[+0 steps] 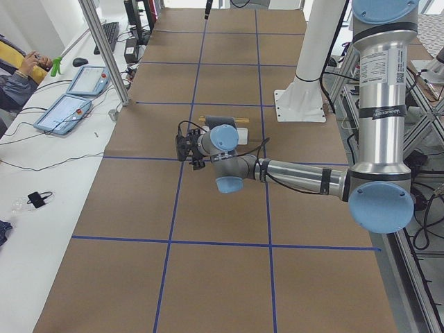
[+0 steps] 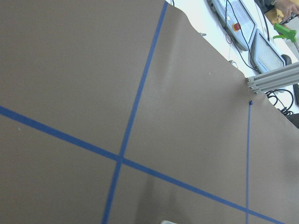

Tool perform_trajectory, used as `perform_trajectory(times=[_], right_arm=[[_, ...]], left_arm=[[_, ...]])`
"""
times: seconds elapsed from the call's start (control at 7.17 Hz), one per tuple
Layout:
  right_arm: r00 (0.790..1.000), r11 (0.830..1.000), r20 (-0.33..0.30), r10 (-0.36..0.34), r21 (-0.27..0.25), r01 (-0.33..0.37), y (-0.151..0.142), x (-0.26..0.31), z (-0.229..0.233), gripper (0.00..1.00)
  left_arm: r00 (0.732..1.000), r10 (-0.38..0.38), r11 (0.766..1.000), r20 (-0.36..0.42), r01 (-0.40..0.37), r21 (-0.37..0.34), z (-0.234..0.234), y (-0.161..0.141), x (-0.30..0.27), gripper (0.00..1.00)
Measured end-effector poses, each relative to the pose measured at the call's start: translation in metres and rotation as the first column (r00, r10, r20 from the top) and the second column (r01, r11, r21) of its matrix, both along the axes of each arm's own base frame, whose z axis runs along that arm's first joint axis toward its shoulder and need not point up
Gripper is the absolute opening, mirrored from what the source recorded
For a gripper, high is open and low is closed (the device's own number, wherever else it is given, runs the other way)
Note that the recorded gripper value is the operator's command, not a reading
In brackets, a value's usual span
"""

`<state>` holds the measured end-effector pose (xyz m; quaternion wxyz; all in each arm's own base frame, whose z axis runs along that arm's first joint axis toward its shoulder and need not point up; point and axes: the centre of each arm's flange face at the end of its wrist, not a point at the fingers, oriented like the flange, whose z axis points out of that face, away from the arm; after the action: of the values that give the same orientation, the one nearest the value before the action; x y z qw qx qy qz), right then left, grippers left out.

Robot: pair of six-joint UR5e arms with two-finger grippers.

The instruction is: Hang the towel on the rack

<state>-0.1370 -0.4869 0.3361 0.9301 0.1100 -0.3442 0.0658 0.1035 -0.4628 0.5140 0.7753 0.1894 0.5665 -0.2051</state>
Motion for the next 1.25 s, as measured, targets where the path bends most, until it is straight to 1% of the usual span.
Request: perform_trajectory(times=[0.14,0.28,0.42,0.56,0.7,0.98,1.12,1.25], right_arm=[[0.999,0.999,-0.01,-0.037,-0.001,0.037,0.004,0.018,0.019,1.0],[0.997,0.997,-0.018,-0.074,0.0,0.074,0.007,0.035,0.038,1.0],[0.993,0.994,-0.027,-0.112,-0.001,0.112,0.008,0.049,0.057,1.0],[0.986,0.986,-0.027,-0.165,-0.005,0.164,0.006,0.064,0.082,1.0],[0.975,0.975,-0.015,-0.221,-0.009,0.221,0.003,0.078,0.11,1.0],[0.957,0.956,0.005,-0.291,-0.02,0.291,-0.005,0.096,0.161,1.0],[0.951,0.951,0.006,-0.308,-0.016,0.308,-0.009,0.099,0.189,1.0],[0.949,0.949,0.013,-0.316,0.0,0.316,-0.011,0.101,0.213,1.0]], left_arm=[[0.986,0.004,0.997,0.164,-0.017,0.079,0.03,-0.004,-0.031,0.98],[0.945,0.031,0.989,0.326,-0.077,0.13,0.054,-0.009,-0.058,0.98],[0.889,0.078,0.978,0.452,-0.157,0.14,0.07,-0.013,-0.078,0.98],[0.843,0.137,0.971,0.52,-0.219,0.098,0.074,-0.017,-0.092,0.98],[0.82,0.199,0.966,0.537,-0.257,0.035,0.064,-0.02,-0.097,0.98],[0.804,0.281,0.954,0.524,-0.292,-0.064,0.042,-0.024,-0.096,0.98],[0.803,0.32,0.945,0.503,-0.31,-0.106,0.033,-0.028,-0.092,0.98],[0.811,0.359,0.932,0.463,-0.334,-0.137,0.015,-0.031,-0.088,0.98]])
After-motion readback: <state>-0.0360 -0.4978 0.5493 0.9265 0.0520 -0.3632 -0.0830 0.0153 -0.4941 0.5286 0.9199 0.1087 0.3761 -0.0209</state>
